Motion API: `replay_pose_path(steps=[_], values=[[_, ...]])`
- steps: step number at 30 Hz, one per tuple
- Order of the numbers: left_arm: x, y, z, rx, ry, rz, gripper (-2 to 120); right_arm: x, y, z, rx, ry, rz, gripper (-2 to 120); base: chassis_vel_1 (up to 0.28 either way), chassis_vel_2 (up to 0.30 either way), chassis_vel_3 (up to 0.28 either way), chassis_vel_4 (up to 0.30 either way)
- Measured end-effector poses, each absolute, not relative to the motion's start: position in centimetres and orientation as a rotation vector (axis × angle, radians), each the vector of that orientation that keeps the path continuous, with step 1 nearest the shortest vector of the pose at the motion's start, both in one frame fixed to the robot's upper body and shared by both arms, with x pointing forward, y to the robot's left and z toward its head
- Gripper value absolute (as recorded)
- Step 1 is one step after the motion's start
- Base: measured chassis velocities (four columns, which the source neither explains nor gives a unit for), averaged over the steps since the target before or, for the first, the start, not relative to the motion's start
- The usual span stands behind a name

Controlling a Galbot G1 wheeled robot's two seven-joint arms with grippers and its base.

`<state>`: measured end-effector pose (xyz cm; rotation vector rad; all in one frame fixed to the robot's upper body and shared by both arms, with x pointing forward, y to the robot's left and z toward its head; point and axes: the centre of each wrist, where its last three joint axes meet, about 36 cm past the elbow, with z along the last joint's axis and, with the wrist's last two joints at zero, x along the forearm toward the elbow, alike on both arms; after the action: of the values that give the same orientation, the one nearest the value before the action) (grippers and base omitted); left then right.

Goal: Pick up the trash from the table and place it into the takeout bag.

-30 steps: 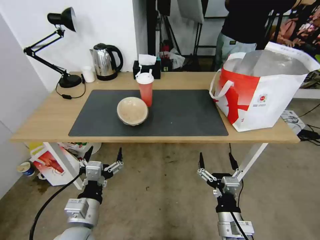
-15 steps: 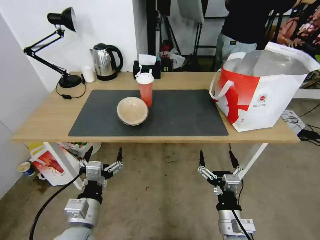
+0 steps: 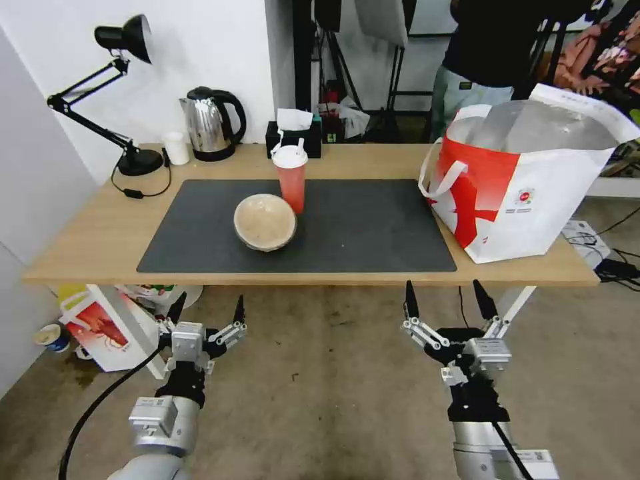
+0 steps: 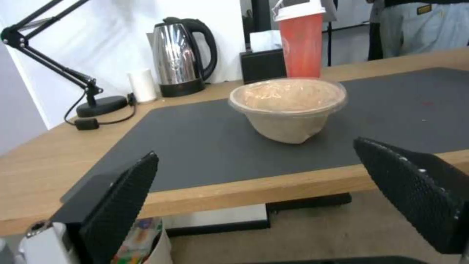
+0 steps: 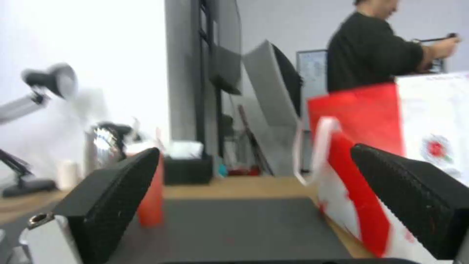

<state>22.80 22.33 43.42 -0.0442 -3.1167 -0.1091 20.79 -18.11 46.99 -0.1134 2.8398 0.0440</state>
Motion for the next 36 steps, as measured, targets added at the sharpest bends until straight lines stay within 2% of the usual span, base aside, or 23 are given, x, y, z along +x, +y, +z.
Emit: replay_pose_path(steps=[17, 36], values=[[22.8, 22.3, 43.4, -0.044, -3.117, -0.109, 100, 31.2, -21.1, 50.9, -0.831, 2.559, 0.459, 100, 0.000, 0.000, 0.000, 0.000], [22.8, 22.3, 43.4, -0.044, -3.117, -0.109, 100, 40.8, -22.7, 54.3, -1.227, 2.618, 0.509, 100, 0.000, 0.000, 0.000, 0.000]])
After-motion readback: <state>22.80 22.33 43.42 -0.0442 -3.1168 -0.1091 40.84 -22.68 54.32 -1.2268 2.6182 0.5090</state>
